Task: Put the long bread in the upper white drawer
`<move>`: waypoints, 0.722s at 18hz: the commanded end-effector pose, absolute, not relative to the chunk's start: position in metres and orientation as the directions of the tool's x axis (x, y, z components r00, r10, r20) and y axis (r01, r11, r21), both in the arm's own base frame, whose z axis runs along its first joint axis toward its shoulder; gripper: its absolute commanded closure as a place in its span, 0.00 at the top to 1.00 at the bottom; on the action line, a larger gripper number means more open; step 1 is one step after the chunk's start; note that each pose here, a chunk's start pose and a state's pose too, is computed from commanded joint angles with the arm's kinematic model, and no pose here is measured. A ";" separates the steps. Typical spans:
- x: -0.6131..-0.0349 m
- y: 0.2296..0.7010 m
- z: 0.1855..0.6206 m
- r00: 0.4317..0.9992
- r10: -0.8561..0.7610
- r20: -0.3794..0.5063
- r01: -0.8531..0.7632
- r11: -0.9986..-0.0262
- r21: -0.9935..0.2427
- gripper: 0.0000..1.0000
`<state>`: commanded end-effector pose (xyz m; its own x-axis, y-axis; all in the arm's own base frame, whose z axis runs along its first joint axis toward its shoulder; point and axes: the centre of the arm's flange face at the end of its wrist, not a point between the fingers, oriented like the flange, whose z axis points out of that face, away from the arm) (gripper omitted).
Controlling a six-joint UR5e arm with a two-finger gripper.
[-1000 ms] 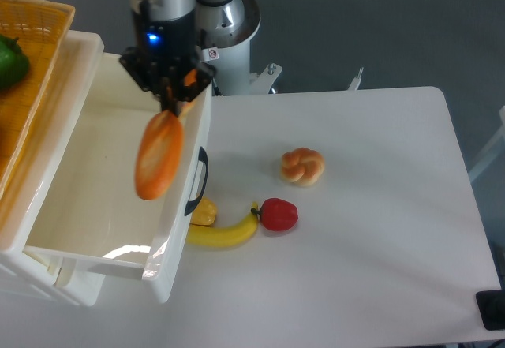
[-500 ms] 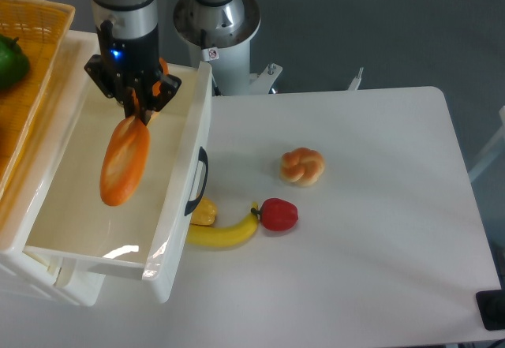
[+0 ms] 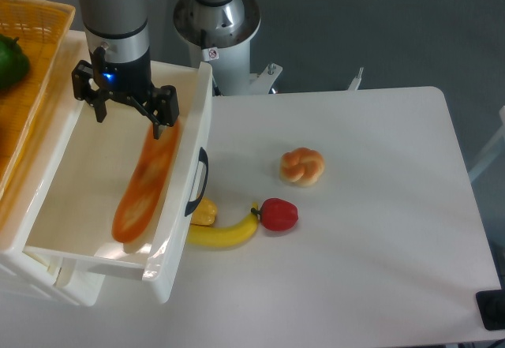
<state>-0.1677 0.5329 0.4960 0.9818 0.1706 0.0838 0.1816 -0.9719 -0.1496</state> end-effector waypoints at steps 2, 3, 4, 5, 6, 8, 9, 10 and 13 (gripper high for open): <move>-0.168 0.533 0.499 0.982 0.170 0.081 0.181 -0.971 -0.155 1.00; -0.169 0.533 0.505 0.983 0.169 0.076 0.180 -0.969 -0.166 1.00; -0.172 0.532 0.513 0.984 0.167 0.068 0.177 -0.968 -0.180 1.00; -0.177 0.530 0.520 0.984 0.169 0.057 0.177 -0.965 -0.192 1.00; -0.188 0.525 0.529 0.981 0.188 0.043 0.193 -0.958 -0.210 1.00; -0.213 0.510 0.546 0.971 0.239 0.021 0.236 -0.939 -0.252 1.00; -0.228 0.500 0.552 0.964 0.265 0.013 0.259 -0.929 -0.264 1.00; -0.246 0.491 0.552 0.955 0.296 0.012 0.289 -0.920 -0.266 1.00; -0.303 0.456 0.555 0.932 0.361 -0.022 0.342 -0.900 -0.271 1.00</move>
